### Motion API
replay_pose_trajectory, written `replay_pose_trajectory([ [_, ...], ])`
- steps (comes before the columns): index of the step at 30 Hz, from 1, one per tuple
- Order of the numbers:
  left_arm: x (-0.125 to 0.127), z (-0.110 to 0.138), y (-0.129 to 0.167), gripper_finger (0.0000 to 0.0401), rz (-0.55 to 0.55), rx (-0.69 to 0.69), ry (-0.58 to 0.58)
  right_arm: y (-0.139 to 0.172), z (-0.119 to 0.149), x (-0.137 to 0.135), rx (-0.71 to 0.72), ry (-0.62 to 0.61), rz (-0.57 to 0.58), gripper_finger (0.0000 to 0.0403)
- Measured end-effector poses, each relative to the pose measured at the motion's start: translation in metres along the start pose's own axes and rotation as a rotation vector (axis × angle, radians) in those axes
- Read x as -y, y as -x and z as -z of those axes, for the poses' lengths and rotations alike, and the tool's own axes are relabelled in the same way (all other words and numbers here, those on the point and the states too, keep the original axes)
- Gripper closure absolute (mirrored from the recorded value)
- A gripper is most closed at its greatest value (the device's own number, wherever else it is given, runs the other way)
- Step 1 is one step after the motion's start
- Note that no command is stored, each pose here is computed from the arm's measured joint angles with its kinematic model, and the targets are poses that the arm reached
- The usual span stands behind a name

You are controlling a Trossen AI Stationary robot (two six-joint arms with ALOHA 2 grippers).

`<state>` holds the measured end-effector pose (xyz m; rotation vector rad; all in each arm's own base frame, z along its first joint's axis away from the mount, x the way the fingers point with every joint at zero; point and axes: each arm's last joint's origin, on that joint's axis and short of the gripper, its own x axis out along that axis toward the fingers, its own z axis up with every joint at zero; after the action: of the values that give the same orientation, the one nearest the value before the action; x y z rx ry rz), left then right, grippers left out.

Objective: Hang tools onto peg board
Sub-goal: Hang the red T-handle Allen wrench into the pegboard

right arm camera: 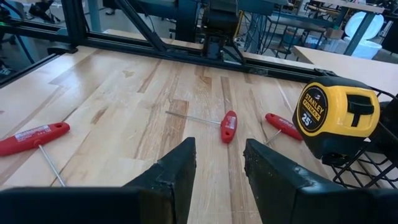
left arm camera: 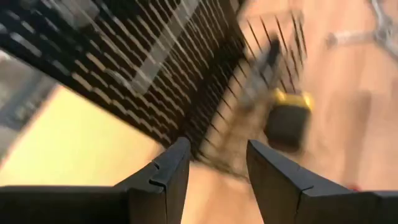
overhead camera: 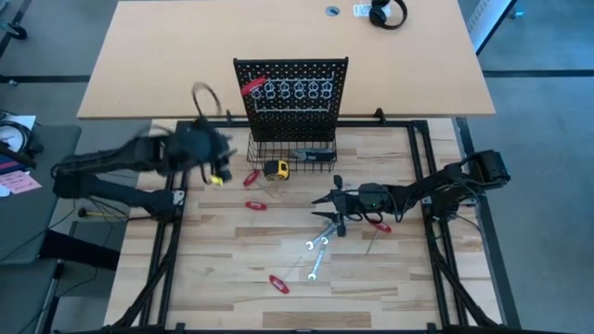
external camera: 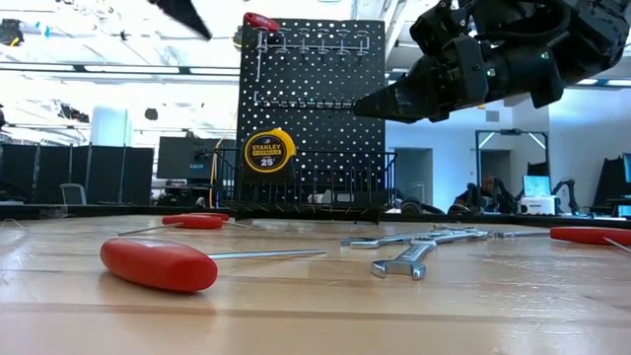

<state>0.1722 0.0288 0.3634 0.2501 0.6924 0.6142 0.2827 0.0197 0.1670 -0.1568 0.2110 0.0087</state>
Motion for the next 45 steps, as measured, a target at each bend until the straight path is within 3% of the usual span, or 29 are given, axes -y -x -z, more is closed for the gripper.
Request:
replay_pose_trajectory([
  [9, 0.087, 0.075, -0.028, 0.0251, 0.14, -0.084, 0.199, 0.0, 0.0, 0.0, 0.0, -0.001, 0.0, 0.0255],
  [14, 0.114, 0.108, -0.041, 0.0251, 0.191, -0.056, 0.36, 0.0, 0.0, 0.0, 0.0, -0.001, 0.0, 0.0255],
  [16, 0.121, 0.118, -0.043, 0.0251, 0.22, -0.057, 0.37, 0.0, 0.0, 0.0, 0.001, -0.001, 0.0, 0.0255],
  [26, 0.167, 0.124, -0.066, 0.0251, 0.251, -0.193, 0.36, 0.0, -0.001, 0.0, 0.009, -0.002, 0.001, 0.0255],
  [34, 0.201, 0.118, -0.102, 0.0254, 0.118, -0.401, 0.402, 0.0, -0.002, 0.0, 0.023, -0.003, 0.003, 0.0255],
  [39, 0.208, 0.117, -0.124, 0.0296, 0.08, -0.503, 0.414, 0.0, -0.002, 0.0, 0.022, -0.003, 0.002, 0.0255],
  [45, 0.206, 0.117, -0.128, 0.0389, 0.097, -0.539, 0.385, 0.0, -0.002, 0.0, 0.021, -0.003, 0.002, 0.0255],
])
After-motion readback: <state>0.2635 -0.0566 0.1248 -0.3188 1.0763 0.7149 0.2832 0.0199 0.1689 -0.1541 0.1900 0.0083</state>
